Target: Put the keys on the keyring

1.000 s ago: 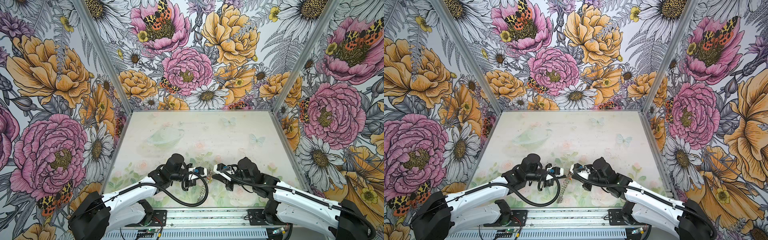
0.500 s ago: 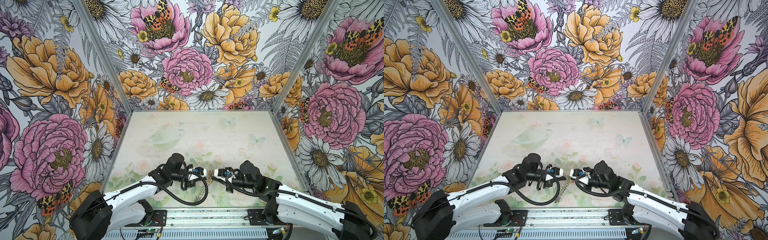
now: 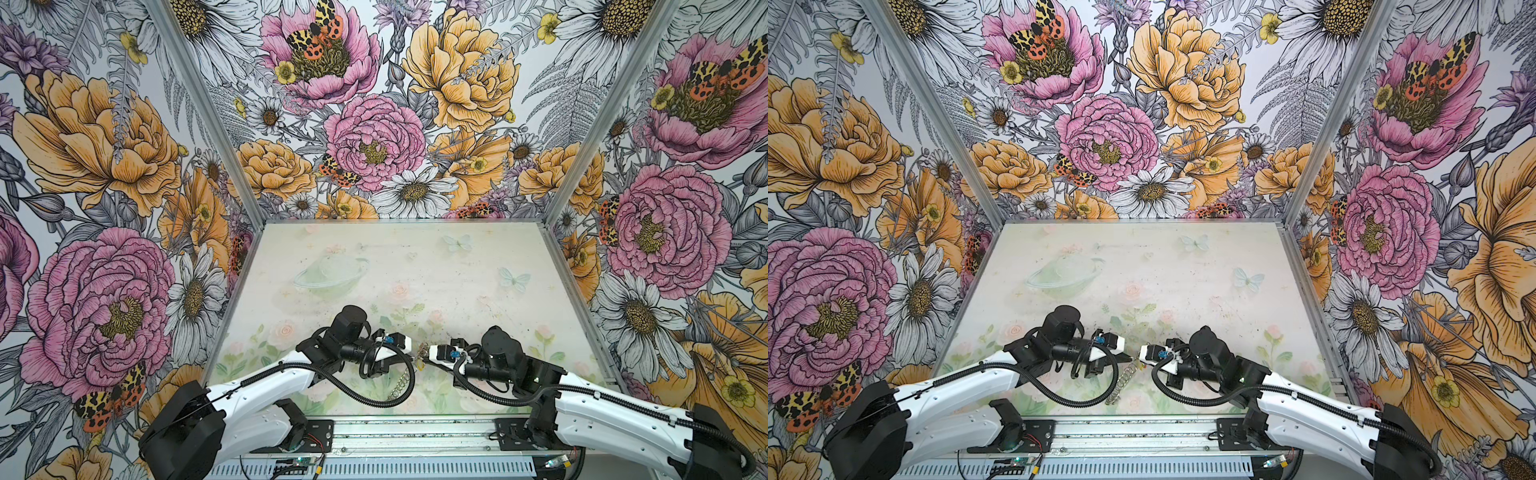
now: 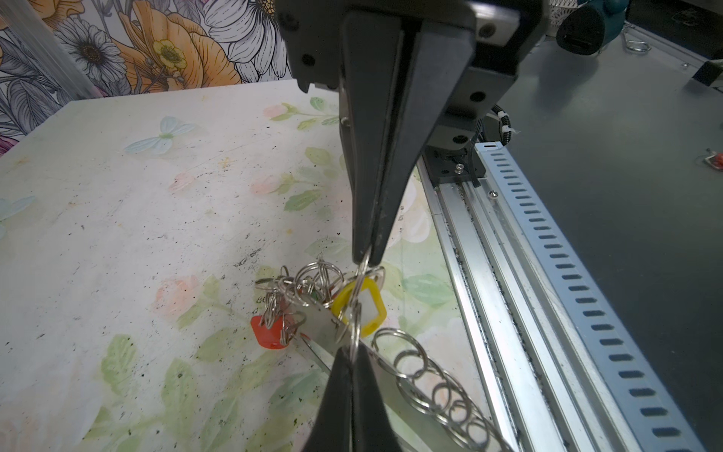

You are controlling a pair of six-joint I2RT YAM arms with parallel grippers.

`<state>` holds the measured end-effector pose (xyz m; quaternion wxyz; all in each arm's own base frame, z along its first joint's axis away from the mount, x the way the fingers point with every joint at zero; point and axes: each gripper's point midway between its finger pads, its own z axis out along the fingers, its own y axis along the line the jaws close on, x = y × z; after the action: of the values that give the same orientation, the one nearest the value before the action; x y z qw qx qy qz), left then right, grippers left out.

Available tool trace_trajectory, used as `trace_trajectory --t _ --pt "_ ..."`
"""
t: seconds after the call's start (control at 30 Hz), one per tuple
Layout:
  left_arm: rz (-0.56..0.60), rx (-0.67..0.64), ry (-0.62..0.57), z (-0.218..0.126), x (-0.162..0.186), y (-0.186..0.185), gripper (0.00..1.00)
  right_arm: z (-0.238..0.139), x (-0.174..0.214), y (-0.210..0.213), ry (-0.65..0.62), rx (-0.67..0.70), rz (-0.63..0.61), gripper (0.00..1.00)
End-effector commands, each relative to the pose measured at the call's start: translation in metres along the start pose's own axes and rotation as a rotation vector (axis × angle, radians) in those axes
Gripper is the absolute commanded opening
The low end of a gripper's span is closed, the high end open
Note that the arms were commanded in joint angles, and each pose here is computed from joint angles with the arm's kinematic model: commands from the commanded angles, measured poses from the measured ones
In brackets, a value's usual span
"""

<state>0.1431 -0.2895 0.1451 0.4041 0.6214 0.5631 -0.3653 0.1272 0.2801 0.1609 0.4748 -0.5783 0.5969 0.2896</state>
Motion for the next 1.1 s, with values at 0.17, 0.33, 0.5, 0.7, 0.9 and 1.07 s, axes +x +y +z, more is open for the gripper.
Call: trace_trajectory --t 0.17,0.33,0.5,0.7,0.9,1.07 --pt "-0.003 0.009 -0.035 -0.002 -0.012 0.005 0.00 0.001 -0.003 0.011 -0.016 -0.040 -0.035 0.00" --pt "-0.017 0.015 -0.029 -0.002 -0.011 0.006 0.00 -0.001 -0.006 0.018 -0.032 -0.063 -0.046 0.00" --pt "-0.033 0.023 -0.022 -0.001 -0.008 0.008 0.00 -0.001 -0.002 0.006 0.002 0.015 -0.039 0.00" --pt "-0.013 0.013 -0.039 -0.004 -0.012 0.007 0.00 -0.012 -0.007 -0.013 -0.019 0.130 0.022 0.00" --pt "-0.008 0.001 -0.050 -0.007 -0.014 0.009 0.00 -0.017 -0.012 -0.010 -0.047 0.116 0.072 0.00" --pt "-0.009 0.009 -0.054 -0.007 -0.015 0.006 0.00 -0.012 -0.007 -0.007 -0.019 0.095 0.067 0.00"
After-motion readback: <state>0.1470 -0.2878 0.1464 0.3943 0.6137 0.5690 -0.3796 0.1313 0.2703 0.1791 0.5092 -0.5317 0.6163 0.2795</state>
